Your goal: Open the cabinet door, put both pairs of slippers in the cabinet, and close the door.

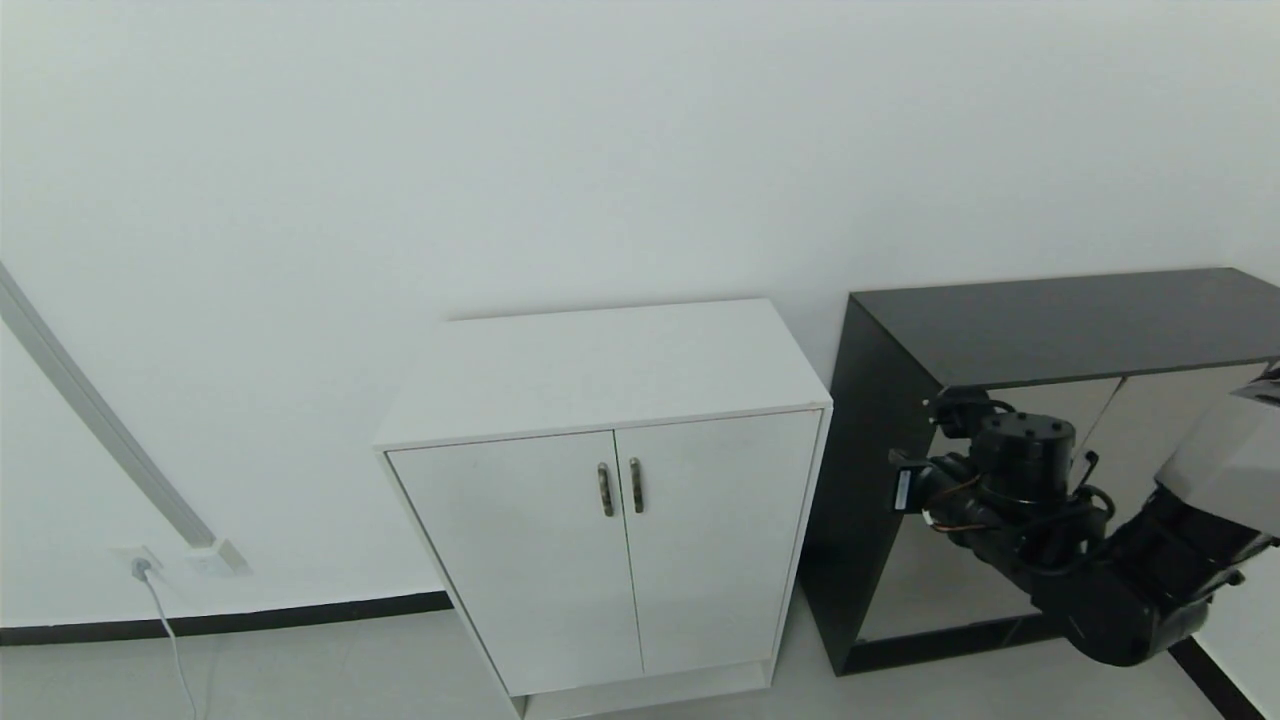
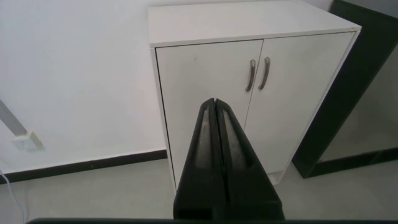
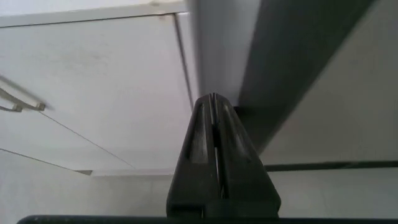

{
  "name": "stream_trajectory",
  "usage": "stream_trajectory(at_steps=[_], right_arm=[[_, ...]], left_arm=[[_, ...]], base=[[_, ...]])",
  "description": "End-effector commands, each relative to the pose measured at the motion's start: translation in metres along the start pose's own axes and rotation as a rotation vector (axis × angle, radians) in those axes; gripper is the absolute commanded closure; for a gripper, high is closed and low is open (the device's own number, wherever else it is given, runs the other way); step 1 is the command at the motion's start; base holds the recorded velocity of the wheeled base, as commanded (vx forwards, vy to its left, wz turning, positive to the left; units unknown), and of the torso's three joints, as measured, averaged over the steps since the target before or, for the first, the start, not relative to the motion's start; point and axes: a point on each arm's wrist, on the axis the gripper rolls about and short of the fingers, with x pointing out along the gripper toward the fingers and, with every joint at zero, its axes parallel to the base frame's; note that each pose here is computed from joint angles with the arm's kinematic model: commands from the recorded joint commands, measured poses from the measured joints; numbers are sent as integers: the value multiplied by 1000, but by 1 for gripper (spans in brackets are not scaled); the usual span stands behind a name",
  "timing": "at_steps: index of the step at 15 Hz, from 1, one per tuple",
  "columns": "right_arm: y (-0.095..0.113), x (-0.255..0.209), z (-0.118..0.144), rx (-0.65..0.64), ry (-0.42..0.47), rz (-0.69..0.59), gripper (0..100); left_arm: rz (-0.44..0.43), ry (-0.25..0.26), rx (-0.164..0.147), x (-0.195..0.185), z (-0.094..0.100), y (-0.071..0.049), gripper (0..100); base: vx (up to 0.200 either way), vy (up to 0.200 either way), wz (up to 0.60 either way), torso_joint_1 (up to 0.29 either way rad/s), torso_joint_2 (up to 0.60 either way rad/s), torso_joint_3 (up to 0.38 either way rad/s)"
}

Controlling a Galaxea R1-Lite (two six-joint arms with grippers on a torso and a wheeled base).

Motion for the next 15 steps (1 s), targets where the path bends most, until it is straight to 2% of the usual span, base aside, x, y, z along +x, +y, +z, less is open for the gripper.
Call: stream_trajectory(at_steps=[1,4,9,15], right_arm=[[-23,-32,16,6,-37,-48,100],[-37,-60,24,-9,-54,-82,100],[-46,-118,27,-12,-72,-88,100],[-55,-184,11,-44,-76,-86,100]], left_arm=[[1,0,0,0,0,0,100],[2,2,0,0,0,0,100],[2,2,0,0,0,0,100],[2,2,0,0,0,0,100]], base=[[0,0,0,0,0,0],[0,0,0,0,0,0],[0,0,0,0,0,0],[0,0,0,0,0,0]])
